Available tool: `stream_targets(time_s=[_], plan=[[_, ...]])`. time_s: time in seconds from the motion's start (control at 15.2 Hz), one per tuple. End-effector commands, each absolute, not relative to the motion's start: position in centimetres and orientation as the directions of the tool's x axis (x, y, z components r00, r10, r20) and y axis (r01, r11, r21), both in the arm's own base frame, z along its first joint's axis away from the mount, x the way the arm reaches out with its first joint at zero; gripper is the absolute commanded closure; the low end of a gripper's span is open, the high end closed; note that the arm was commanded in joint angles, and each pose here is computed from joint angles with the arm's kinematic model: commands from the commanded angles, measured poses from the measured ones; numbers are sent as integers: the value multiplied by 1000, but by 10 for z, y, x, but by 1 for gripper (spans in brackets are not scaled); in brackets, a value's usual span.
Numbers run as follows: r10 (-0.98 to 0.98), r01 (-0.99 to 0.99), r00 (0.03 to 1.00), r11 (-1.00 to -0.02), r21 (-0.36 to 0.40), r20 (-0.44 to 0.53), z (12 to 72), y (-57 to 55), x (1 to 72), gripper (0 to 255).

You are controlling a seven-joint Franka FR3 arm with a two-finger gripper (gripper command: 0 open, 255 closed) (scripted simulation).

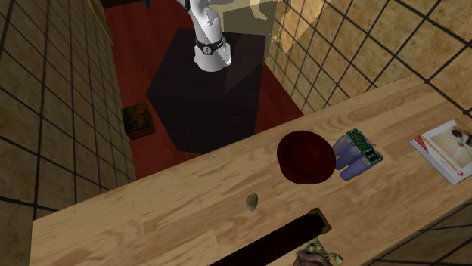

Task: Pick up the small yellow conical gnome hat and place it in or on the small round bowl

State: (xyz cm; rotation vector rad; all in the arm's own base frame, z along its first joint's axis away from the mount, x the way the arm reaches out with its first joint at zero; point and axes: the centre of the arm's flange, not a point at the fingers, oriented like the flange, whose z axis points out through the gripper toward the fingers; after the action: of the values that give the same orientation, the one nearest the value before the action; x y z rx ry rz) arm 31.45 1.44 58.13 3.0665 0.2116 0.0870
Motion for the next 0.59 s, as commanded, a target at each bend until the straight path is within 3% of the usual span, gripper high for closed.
stream_targets(time_s=[0.0,0.53], plan=[[139,135,989,-988,70,52,581,14,315,0],[119,119,993,-992,41,0,530,66,397,0]])
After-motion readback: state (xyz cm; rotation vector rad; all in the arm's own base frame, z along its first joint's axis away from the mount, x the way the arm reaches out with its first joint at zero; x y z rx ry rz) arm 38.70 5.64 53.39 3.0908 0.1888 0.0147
